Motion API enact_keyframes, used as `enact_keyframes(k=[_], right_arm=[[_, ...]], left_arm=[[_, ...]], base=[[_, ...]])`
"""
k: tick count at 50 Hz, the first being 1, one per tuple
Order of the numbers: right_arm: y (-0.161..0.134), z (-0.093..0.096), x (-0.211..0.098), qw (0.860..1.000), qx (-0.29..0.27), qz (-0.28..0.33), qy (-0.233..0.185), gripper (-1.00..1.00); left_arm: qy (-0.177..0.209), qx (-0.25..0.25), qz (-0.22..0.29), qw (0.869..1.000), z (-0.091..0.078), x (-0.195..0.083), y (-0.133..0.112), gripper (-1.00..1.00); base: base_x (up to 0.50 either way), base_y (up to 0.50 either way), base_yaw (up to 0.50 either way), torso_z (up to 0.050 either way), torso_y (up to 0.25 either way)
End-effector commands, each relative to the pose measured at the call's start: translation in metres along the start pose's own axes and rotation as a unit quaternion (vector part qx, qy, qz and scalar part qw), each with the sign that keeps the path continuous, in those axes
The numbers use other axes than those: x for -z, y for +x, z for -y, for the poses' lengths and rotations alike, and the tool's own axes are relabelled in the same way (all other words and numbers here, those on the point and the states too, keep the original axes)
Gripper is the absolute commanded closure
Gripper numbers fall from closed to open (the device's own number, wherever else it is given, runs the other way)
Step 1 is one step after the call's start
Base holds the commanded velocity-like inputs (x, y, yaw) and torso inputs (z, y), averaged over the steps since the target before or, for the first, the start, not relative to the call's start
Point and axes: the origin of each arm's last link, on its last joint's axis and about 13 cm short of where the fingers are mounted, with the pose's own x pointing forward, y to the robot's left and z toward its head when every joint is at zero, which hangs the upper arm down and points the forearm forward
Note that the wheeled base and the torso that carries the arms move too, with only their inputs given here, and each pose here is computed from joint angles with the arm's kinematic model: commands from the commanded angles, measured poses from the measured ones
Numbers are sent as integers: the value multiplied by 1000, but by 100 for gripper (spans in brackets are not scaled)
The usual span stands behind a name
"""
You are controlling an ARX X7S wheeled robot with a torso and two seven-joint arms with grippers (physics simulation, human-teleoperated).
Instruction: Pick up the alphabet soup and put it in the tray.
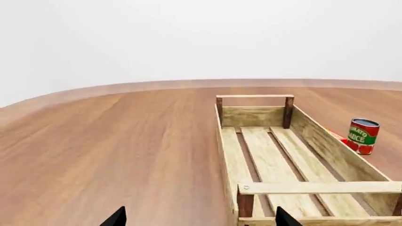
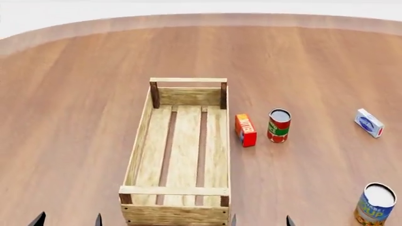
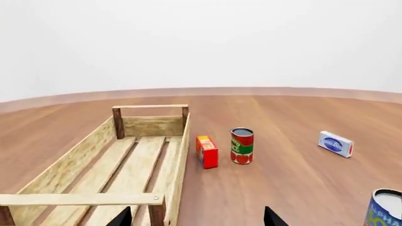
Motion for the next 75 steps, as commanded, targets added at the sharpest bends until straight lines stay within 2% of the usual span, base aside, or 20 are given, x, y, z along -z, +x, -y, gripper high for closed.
enact_keyframes(k=[1,38,44,49,51,52,55,63,70,75], right_arm=[[0,0,0,1000,-3,0,-2,-100],[-1,0,0,1000,-6,-3,3,-100],[0,0,0,1000,-4,-6,7,-100],[0,-1,-2,998,-5,-27,47,-100],[0,-2,-5,999,-1,-30,41,-100],[0,-2,-7,998,5,-37,51,-100],[-4,2,-10,994,24,-81,68,-100],[-18,18,-49,992,20,-103,77,-100],[-32,31,-67,989,9,-139,57,-100],[-44,45,-77,986,31,-153,52,-100]], left_arm=[[-1,0,-1,1000,0,0,0,-100],[-6,1,-5,1000,0,0,-1,-100],[-6,1,-7,1000,0,0,0,-100],[-7,-1,-5,1000,0,0,0,-100],[-9,-4,-6,1000,-1,-1,0,-100],[-10,-4,-5,1000,-1,-1,-1,-100],[-9,-2,-5,1000,-1,0,-1,-100],[-13,-2,-6,1000,0,-1,-1,-100],[-11,-2,-6,1000,-1,-1,-1,-100],[-13,-1,-4,1000,0,-2,-2,-100]], base=[[426,332,0,0,0],[498,55,0,0,0],[70,0,0,0,0],[0,0,0,0,0],[0,0,0,0,0],[0,0,0,0,0],[0,0,0,0,0],[0,0,0,0,0],[0,0,0,0,0],[0,0,0,0,0]])
